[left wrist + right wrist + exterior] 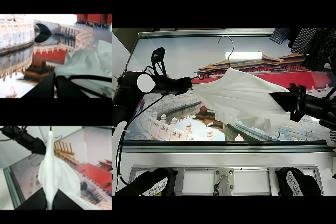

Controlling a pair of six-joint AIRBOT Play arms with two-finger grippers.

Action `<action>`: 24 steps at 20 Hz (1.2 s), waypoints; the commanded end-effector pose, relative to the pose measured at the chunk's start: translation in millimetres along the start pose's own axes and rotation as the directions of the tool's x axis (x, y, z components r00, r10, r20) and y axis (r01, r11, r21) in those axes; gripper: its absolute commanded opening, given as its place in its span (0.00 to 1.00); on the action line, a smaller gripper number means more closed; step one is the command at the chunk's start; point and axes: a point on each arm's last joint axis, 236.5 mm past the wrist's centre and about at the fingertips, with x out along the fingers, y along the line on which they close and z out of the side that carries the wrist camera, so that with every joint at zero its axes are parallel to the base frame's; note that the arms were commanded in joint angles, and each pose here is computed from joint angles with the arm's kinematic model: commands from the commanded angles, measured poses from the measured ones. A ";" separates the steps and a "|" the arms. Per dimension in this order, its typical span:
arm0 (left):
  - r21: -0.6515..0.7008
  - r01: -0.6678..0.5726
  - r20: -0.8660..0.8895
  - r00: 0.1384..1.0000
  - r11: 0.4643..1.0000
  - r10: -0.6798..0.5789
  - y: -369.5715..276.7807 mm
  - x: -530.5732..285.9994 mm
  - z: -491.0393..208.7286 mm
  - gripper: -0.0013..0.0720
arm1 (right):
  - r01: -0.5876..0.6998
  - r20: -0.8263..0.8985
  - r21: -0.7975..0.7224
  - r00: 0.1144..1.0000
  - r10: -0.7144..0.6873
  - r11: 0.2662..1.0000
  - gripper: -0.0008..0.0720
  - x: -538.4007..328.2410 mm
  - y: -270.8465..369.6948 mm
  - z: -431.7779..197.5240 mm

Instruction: Fold the clothes and pants, and hang the long-sleeved shirts on hangers.

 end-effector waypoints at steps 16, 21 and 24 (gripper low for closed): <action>0.356 0.043 0.184 0.976 0.934 -0.115 -93.4 -144.7 53.5 0.03 | -0.045 0.090 -0.023 0.995 0.046 0.999 0.03 26.8 -6.3 -30.5; 0.409 -0.064 0.277 0.959 0.910 -0.057 -95.0 -190.9 62.4 0.04 | -0.097 0.314 -0.024 0.944 0.100 0.995 0.03 37.1 4.4 16.6; 0.392 -0.082 0.277 0.960 0.916 -0.033 -86.1 -190.8 64.8 0.04 | -0.137 0.278 -0.025 0.950 0.138 0.990 0.03 44.5 17.7 8.7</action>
